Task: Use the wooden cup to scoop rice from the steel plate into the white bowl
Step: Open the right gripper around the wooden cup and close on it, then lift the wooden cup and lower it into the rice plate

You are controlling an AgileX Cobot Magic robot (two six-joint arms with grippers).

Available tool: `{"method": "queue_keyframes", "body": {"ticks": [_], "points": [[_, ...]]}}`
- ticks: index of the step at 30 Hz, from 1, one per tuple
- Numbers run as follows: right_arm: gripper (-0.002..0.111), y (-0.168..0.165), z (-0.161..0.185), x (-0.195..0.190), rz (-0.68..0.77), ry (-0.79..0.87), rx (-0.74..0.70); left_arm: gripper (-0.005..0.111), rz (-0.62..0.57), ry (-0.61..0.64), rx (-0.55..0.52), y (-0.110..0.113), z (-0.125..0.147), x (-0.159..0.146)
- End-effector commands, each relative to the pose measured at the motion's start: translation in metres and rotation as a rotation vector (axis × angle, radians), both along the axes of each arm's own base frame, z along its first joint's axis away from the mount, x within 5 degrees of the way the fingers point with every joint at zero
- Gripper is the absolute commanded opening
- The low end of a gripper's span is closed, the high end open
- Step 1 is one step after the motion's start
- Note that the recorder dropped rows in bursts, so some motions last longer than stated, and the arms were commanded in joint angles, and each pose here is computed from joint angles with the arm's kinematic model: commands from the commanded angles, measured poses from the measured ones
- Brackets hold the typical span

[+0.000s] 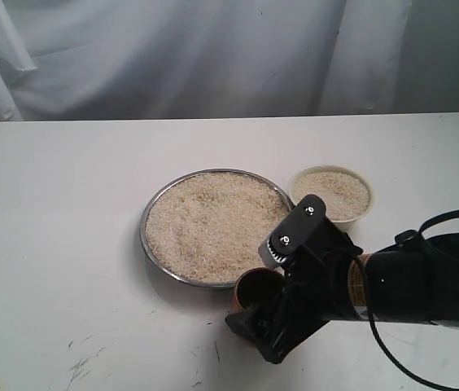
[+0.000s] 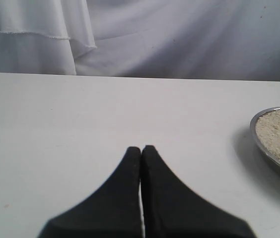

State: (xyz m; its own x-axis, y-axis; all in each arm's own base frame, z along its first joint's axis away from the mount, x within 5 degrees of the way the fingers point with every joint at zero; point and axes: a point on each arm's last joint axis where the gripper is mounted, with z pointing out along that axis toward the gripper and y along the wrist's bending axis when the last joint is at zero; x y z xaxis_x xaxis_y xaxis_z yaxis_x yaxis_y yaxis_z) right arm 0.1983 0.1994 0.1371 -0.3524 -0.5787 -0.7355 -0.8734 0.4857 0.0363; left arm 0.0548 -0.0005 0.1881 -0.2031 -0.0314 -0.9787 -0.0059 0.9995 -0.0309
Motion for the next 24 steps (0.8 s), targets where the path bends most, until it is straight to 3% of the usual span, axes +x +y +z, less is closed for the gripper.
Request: {"method": "queue_keyframes", "body": {"ticks": [1,9,12,16,24], "points": [[0.098,0.001,-0.004,0.001,-0.014,0.023,-0.007,0.0,-0.001,-0.007,-0.004,0.0,-0.001,0.0],[0.097,0.001,-0.013,0.001,-0.019,0.051,-0.024,0.0,-0.001,-0.007,-0.004,0.0,-0.001,0.0],[0.089,0.001,-0.012,0.001,-0.033,0.056,-0.02,0.0,-0.001,-0.007,-0.004,0.0,-0.001,0.0],[0.064,0.001,-0.012,0.001,-0.033,0.056,-0.02,0.0,-0.001,-0.007,-0.004,0.0,-0.001,0.0],[0.003,-0.007,-0.01,0.004,-0.153,0.097,-0.067,0.0,-0.001,-0.007,-0.004,0.0,-0.001,0.0]]}}
